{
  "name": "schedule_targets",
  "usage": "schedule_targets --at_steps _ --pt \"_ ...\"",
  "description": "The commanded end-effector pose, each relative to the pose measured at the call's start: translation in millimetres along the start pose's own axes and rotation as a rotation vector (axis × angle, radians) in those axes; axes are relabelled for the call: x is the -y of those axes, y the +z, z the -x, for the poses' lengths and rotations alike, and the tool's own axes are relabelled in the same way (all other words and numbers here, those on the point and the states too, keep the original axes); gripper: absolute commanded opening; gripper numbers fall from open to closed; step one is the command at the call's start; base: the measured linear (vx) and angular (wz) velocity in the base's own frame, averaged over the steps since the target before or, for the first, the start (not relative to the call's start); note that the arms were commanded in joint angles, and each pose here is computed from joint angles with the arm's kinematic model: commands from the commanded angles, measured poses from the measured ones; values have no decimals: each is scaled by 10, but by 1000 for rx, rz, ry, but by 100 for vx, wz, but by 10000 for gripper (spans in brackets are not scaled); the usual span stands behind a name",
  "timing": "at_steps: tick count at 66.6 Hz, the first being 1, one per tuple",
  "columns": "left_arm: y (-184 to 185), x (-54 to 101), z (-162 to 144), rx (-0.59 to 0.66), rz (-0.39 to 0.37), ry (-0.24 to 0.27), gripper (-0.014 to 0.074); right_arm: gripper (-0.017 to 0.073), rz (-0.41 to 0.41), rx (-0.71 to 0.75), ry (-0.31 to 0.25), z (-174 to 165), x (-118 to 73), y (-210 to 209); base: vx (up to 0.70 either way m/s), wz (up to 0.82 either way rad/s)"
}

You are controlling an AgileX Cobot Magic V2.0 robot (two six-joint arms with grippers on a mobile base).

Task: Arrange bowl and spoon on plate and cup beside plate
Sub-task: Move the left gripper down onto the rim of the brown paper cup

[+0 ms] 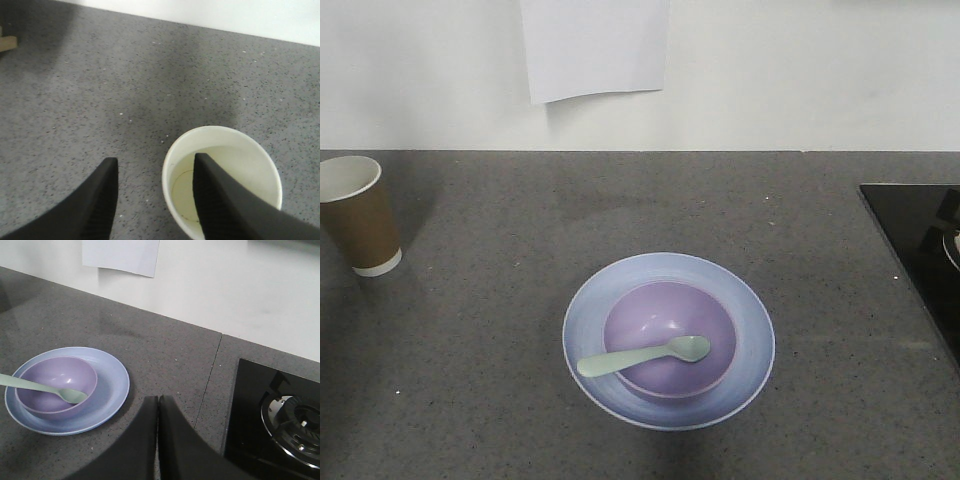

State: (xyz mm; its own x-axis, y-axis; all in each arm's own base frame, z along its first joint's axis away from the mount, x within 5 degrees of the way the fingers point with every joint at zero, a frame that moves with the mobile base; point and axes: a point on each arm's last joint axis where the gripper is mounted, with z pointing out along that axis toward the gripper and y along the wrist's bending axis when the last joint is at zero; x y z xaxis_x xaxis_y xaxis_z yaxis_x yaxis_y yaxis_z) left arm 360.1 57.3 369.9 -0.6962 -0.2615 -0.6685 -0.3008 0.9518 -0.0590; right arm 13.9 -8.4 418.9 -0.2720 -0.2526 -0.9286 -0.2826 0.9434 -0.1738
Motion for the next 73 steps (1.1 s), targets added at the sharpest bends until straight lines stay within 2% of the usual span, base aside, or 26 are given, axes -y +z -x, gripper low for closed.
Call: schedule_targets --at_steps 1,56,64,73 --pt "-153 21 122 99 -38 -13 342 -6 -15 73 -2 108 16 -9 0 0" --pt "569 44 -74 -124 -9 7 350 -6 -15 72 11 107 17 -9 0 0" --pt "569 44 -73 -123 -9 8 288 -6 -15 72 11 107 17 -9 0 0" --pt "569 43 -76 -126 -9 16 143 -6 -15 72 12 107 17 -9 0 0"
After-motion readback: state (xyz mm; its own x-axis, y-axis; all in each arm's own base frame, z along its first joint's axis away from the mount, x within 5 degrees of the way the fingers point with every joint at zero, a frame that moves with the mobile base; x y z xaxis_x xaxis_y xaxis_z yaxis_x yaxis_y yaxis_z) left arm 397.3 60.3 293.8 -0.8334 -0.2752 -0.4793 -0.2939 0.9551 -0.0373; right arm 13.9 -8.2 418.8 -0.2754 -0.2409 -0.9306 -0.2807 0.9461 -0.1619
